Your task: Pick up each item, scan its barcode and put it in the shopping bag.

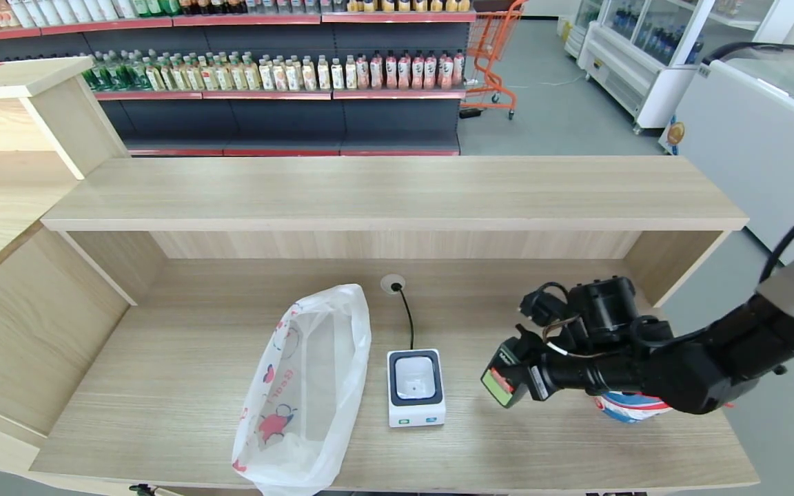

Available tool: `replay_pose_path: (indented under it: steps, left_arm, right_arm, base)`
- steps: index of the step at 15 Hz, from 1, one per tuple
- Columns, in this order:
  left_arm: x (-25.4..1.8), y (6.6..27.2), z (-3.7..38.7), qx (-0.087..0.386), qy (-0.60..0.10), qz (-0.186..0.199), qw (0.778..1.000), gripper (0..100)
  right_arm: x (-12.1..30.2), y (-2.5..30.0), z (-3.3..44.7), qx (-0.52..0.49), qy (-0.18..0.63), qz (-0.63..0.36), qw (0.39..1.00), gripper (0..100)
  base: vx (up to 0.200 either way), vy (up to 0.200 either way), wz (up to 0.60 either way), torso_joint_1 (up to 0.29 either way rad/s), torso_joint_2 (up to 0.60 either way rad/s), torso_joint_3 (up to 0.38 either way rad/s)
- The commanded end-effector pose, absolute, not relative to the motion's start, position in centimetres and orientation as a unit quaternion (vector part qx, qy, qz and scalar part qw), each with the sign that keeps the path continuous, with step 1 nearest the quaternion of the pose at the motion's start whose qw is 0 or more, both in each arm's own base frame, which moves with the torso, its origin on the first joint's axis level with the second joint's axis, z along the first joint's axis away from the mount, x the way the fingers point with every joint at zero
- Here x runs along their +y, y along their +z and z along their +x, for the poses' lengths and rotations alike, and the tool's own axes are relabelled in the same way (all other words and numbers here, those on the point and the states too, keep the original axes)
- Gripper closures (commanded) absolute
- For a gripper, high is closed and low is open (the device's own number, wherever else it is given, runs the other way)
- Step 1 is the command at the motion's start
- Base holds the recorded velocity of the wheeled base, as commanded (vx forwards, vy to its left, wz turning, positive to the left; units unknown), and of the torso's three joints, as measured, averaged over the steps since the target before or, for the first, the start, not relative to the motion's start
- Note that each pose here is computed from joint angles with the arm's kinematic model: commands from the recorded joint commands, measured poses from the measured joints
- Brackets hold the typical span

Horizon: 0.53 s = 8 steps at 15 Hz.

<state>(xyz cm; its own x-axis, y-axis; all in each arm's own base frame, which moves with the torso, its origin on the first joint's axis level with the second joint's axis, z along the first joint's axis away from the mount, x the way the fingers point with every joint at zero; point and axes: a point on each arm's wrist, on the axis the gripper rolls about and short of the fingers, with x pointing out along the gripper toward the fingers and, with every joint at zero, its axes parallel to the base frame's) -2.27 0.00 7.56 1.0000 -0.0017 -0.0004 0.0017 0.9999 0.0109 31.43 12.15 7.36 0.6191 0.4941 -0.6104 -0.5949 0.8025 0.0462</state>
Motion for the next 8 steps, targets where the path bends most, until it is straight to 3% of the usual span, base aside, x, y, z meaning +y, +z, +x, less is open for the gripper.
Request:
replay_pose_path:
  steps: [1, 3, 6, 8]
  left_arm:
    - [0.0, 7.6, -2.3, 0.000, -0.001, 0.005, 1.000, 0]
    - [0.0, 7.6, -2.3, 0.000, -0.001, 0.005, 1.000, 0]
    - [0.0, 7.6, -2.3, 0.000, -0.001, 0.005, 1.000, 0]
    - [0.0, 7.6, -2.3, 0.000, -0.001, 0.005, 1.000, 0]
  right_arm:
    - [9.6, 13.4, 27.6, 0.251, 0.273, -0.021, 0.929, 100]
    - [7.8, 14.4, 24.8, 0.233, 0.260, -0.034, 0.937, 100]
    - [3.1, 13.8, 21.9, 0.186, 0.191, -0.235, 0.935, 100]
    - [2.3, 13.4, 20.9, 0.147, 0.184, -0.305, 0.923, 100]
  base:
    - [0.000, 0.000, 0.00, 0.000, 0.00, 0.000]
    - [0.000, 0.000, 0.00, 0.000, 0.00, 0.000]
    - [0.000, 0.000, 0.00, 0.000, 0.00, 0.000]
    - [0.000, 0.000, 0.00, 0.000, 0.00, 0.000]
